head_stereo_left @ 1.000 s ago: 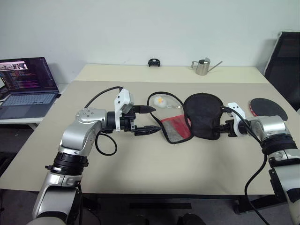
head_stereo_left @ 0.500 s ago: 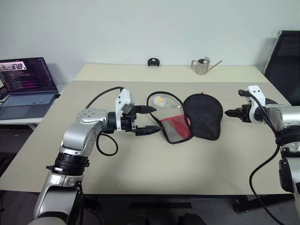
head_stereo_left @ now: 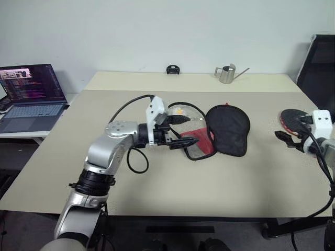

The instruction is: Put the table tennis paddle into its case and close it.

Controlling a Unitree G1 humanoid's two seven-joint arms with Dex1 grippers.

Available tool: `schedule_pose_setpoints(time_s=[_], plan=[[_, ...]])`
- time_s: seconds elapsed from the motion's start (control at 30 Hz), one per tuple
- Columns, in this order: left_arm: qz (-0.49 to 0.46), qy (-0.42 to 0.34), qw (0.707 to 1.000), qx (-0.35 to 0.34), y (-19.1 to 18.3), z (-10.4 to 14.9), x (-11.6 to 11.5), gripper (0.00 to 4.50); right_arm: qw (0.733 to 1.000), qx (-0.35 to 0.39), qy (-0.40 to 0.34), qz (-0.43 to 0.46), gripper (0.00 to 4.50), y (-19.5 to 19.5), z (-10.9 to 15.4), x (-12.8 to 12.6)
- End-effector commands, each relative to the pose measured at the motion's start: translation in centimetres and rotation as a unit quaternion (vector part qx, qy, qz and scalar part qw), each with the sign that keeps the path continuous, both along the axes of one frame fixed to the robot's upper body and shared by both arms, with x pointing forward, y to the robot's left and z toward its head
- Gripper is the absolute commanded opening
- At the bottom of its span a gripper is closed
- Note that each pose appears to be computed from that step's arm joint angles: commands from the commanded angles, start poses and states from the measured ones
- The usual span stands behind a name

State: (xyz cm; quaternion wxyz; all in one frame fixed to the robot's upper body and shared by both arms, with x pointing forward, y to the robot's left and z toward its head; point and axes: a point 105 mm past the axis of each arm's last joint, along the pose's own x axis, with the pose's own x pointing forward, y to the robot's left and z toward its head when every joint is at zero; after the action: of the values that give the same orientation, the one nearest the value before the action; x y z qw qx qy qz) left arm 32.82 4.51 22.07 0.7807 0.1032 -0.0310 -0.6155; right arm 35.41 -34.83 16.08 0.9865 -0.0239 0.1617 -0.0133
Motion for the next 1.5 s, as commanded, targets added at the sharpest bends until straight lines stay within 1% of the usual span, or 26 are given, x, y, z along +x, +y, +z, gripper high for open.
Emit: schedule_pose_setpoints(time_s=[0.03, 0.17, 0.27, 0.4, 0.53, 0.67, 0.87, 1.0, 1.07, 1.2, 1.47, 1.5], plan=[[-0.018, -0.035, 0.999, -0.004, -1.5, 1.4, -0.1, 4.50, 0.998, -0.031, -0.040, -0.046, 4.46, -2.3, 2.0, -0.9], [-0.036, -0.037, 0.999, -0.003, -2.5, 1.4, -0.1, 4.50, 0.994, -0.040, -0.031, -0.094, 4.46, -4.1, 1.1, -1.1], [-0.042, -0.040, 0.998, -0.001, -3.1, 1.4, 0.1, 4.50, 0.991, -0.028, -0.030, -0.124, 4.46, -5.3, 0.4, -0.7], [-0.050, -0.040, 0.998, -0.002, -3.6, 1.4, 0.1, 4.50, 0.991, -0.030, -0.001, -0.131, 4.46, -6.0, -1.2, 0.1], [-0.052, -0.038, 0.998, 0.000, -3.7, 1.3, 0.2, 4.50, 0.990, -0.025, 0.004, -0.138, 4.46, -6.1, -2.0, 1.2], [-0.051, -0.037, 0.998, 0.004, -3.5, 1.2, 0.2, 4.50, 0.989, -0.040, 0.014, -0.144, 4.46, -6.1, -3.0, 2.0], [-0.042, -0.039, 0.998, 0.007, -3.1, 1.2, 0.5, 4.50, 0.985, -0.060, 0.019, -0.159, 4.46, -6.6, -3.5, 2.2], [-0.038, -0.038, 0.999, 0.004, -3.0, 1.3, 0.5, 4.50, 0.976, -0.084, -0.017, -0.202, 4.46, -8.1, -2.2, 1.9], [-0.037, -0.038, 0.999, 0.004, -2.9, 1.2, 0.5, 4.50, 0.973, -0.085, -0.018, -0.212, 4.46, -8.4, -2.2, 1.7], [-0.036, -0.037, 0.999, 0.004, -2.9, 1.2, 0.5, 4.50, 0.975, -0.071, -0.001, -0.210, 4.46, -8.2, -3.1, 1.6], [-0.038, -0.036, 0.999, 0.004, -3.0, 1.2, 0.5, 4.50, 0.984, -0.008, 0.007, -0.179, 4.46, -6.6, -4.0, 2.3], [-0.038, -0.036, 0.999, 0.004, -3.0, 1.2, 0.5, 4.50, 0.984, -0.001, 0.007, -0.178, 4.30, -6.5, -4.1, 2.4]])
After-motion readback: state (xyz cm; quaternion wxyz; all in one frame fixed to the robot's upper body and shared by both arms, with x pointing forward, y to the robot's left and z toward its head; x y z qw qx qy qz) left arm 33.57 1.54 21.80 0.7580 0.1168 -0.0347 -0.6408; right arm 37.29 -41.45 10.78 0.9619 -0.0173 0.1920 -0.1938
